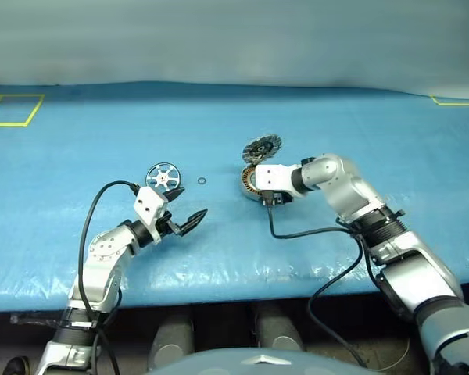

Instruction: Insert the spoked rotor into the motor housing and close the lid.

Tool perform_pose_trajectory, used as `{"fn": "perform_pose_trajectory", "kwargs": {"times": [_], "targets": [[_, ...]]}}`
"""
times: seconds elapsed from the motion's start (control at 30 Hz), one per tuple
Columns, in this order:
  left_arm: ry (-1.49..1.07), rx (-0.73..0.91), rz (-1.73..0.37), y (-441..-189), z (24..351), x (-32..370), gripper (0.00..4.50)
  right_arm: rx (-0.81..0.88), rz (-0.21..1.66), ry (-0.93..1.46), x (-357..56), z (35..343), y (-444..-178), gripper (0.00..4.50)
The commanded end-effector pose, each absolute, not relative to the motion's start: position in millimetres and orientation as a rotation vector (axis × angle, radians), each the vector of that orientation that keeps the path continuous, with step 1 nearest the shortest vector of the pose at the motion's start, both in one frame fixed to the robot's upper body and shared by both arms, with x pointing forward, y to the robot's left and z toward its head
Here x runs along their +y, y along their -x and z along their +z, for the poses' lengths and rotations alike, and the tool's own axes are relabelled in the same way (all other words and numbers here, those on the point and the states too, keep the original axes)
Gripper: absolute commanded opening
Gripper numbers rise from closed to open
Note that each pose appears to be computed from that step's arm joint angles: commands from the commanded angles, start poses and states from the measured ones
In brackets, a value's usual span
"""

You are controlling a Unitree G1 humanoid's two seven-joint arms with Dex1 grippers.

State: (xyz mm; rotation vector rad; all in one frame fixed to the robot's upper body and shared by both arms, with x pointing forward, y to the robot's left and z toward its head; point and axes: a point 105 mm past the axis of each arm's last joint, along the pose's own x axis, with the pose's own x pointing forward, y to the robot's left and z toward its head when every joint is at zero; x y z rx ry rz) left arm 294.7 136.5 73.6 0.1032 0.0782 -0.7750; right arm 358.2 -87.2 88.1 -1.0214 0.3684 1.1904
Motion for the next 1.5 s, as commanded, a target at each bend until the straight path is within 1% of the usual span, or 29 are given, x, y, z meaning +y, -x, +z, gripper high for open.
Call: {"fn": "perform_pose_trajectory", "kwargs": {"times": [0.03, 0.2, 0.37, 0.43, 0.6, 0.8, 1.07, 1.2, 1.37, 1.43, 1.47, 1.5], "targets": [[-0.131, 0.020, -0.768, -293.9, 88.4, 139.0, 4.50, 0.276, 1.239, 0.892, -52.2, 94.5, -337.8, 2.11], [-0.146, 0.029, -0.747, -293.5, 87.0, 145.2, 4.50, 0.277, 1.240, 0.687, -27.6, 87.1, -316.3, 2.11], [-0.144, 0.038, -0.737, -291.4, 85.4, 149.1, 4.50, 0.329, 1.251, 0.646, -21.8, 70.9, -295.7, 2.11], [-0.145, 0.043, -0.735, -290.8, 84.6, 149.8, 4.50, 0.347, 1.232, 0.620, -22.1, 68.2, -293.9, 2.11], [-0.147, 0.043, -0.737, -290.8, 84.8, 149.5, 4.50, 0.369, 1.182, 0.652, -29.3, 64.3, -295.7, 2.11], [-0.145, 0.044, -0.737, -290.5, 84.3, 149.1, 4.50, 0.360, 1.173, 0.713, -31.4, 65.5, -283.2, 2.11], [-0.141, 0.054, -0.730, -288.8, 81.4, 151.1, 4.50, 0.371, 1.136, 0.677, -30.9, 65.8, -265.0, 2.11], [-0.142, 0.057, -0.731, -289.0, 80.9, 151.5, 4.50, 0.368, 1.149, 0.651, -24.7, 67.3, -257.1, 2.11], [-0.141, 0.056, -0.733, -289.7, 81.0, 150.6, 4.50, 0.377, 1.130, 0.657, -25.8, 63.3, -259.8, 2.11], [-0.141, 0.057, -0.733, -289.8, 81.1, 150.9, 4.50, 0.375, 1.130, 0.658, -26.0, 63.6, -260.1, 2.88], [-0.142, 0.057, -0.732, -289.9, 81.1, 151.1, 4.50, 0.373, 1.131, 0.658, -26.2, 63.9, -260.0, 3.09], [-0.142, 0.057, -0.731, -289.9, 81.2, 151.3, 4.50, 0.368, 1.131, 0.656, -26.1, 64.9, -260.0, 3.47]]}}
